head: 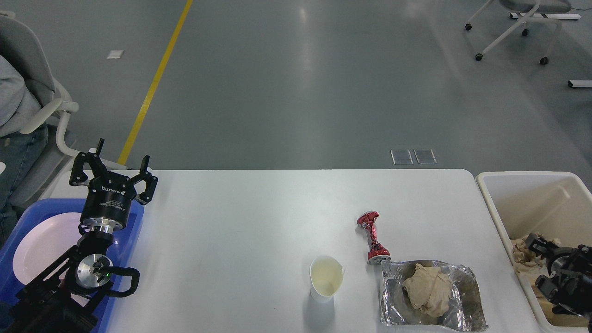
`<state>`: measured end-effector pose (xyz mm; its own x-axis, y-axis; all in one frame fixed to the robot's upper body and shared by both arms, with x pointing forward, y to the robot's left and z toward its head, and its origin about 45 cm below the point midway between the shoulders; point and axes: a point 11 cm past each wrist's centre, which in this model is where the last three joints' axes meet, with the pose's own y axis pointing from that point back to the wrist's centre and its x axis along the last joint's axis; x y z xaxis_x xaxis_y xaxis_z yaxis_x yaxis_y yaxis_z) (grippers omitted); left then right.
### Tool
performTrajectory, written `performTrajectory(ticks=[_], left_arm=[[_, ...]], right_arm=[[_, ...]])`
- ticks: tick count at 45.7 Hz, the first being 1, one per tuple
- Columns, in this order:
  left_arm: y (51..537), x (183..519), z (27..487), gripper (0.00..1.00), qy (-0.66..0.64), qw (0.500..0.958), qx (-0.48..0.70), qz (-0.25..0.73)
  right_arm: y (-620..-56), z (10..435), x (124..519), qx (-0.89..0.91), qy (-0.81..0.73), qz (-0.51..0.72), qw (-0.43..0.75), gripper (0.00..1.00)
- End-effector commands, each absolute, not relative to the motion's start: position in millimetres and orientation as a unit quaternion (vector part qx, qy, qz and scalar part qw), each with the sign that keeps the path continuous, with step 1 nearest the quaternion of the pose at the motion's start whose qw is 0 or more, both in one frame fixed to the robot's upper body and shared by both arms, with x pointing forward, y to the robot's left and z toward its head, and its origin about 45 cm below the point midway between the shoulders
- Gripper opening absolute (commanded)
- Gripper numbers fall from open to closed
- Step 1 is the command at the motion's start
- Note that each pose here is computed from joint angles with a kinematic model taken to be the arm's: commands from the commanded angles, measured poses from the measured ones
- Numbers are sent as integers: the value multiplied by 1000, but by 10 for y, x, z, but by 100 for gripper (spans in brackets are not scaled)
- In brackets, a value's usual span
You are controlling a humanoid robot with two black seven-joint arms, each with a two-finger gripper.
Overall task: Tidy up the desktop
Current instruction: 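Lower the bag into the white bin and release it, then raise the right gripper and move it down toward the foil tray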
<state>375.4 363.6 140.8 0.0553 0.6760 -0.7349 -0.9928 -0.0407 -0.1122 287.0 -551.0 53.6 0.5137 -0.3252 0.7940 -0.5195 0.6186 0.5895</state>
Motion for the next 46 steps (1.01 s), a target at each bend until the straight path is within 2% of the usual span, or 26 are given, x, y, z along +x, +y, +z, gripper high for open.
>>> performTrajectory(ticks=[1,7,19,23,36,46], left_arm=[[3636,3754,1408,96,242,649,-327,643],[3636,3754,1408,96,242,649,-327,643],[3636,3754,1408,96,242,649,-327,643],[3636,3754,1408,96,242,649,-327,643],[3636,3754,1408,96,242,649,-327,643],[3636,3754,1408,96,242,649,-327,643]], right_arm=[[-5701,784,2908,430,-499,49,751,100],[-5867,1052,2978,427,-508,42,746,100],[-5839,1127,3038,442,-495,39,747,100],[-5821,1270,3093,462,-476,30,748,100],[-5474,1776,3363,528,-323,28,785,100],[-4936,2491,3659,559,-207,19,802,100]])
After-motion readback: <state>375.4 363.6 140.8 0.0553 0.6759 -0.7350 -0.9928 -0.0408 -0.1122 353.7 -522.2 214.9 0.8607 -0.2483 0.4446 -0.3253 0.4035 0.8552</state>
